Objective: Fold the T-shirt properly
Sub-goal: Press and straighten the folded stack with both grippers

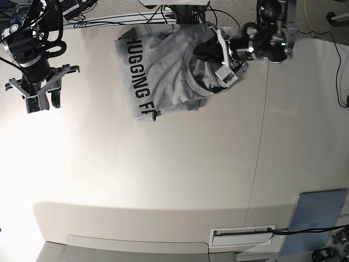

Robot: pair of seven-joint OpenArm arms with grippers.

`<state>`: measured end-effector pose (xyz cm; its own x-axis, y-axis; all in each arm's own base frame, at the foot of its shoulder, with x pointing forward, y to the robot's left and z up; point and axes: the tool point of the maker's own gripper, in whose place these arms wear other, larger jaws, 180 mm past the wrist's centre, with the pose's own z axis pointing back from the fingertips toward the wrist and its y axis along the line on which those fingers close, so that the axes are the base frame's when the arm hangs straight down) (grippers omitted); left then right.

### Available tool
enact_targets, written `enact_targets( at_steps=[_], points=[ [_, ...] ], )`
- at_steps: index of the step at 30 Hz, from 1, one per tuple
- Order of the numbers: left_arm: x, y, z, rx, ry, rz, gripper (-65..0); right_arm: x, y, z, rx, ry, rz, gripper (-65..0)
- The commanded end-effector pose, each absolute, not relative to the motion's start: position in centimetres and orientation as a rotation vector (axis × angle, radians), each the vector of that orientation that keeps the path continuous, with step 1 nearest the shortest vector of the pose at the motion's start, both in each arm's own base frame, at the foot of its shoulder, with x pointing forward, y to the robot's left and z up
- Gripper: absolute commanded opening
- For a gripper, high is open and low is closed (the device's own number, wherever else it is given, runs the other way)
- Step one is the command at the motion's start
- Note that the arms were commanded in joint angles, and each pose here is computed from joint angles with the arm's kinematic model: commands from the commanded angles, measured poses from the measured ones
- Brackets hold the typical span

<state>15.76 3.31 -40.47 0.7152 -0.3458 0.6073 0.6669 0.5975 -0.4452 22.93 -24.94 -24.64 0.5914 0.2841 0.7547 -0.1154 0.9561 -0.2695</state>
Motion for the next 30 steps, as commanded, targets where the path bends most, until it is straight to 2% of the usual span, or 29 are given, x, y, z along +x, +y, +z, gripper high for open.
enact_targets(
  at_steps=[1, 6, 8, 13, 17, 19, 22, 26, 30],
  points=[
    [16.6, 3.6, -40.5, -0.683, -0.526, -0.639, -58.1, 23.4, -24.7, -23.5, -0.206, -0.957, 0.250, -48.7],
    [21.0, 7.0, -43.4, -0.455, -0.568, -0.637, -58.1, 23.4, -24.0, -23.5, -0.158, -0.968, 0.248, -49.1],
    [23.2, 7.6, -43.4, -0.422, -0.611, -0.631, -58.1, 23.6, -23.4, -23.3, -0.122, -0.984, 0.250, -49.6],
    [27.9, 6.9, -42.2, -0.461, -0.720, -0.622, -58.1, 24.1, -20.7, -23.8, -0.081, -1.014, 0.327, -56.0],
    [31.5, 6.5, -40.0, -0.455, -0.797, -0.613, -58.1, 24.7, -18.7, -25.6, -0.071, -0.992, 0.397, -57.0],
    [32.5, 6.8, -38.8, -0.455, -0.815, -0.611, -58.1, 25.3, -18.0, -27.0, -0.057, -0.976, 0.416, -60.8],
    [33.0, 7.1, -36.5, -0.491, -0.833, -0.583, -58.2, 26.8, -17.6, -28.9, -0.037, -0.969, 0.411, -65.0],
    [32.1, 8.0, -34.1, -0.529, -0.843, -0.563, -58.2, 29.7, -17.9, -30.7, -0.022, -0.974, 0.385, -65.0],
    [29.4, 8.7, -34.9, -0.557, -0.819, -0.505, -58.2, 32.4, -17.9, -32.3, -0.008, -0.943, 0.378, -65.0]
  ],
)
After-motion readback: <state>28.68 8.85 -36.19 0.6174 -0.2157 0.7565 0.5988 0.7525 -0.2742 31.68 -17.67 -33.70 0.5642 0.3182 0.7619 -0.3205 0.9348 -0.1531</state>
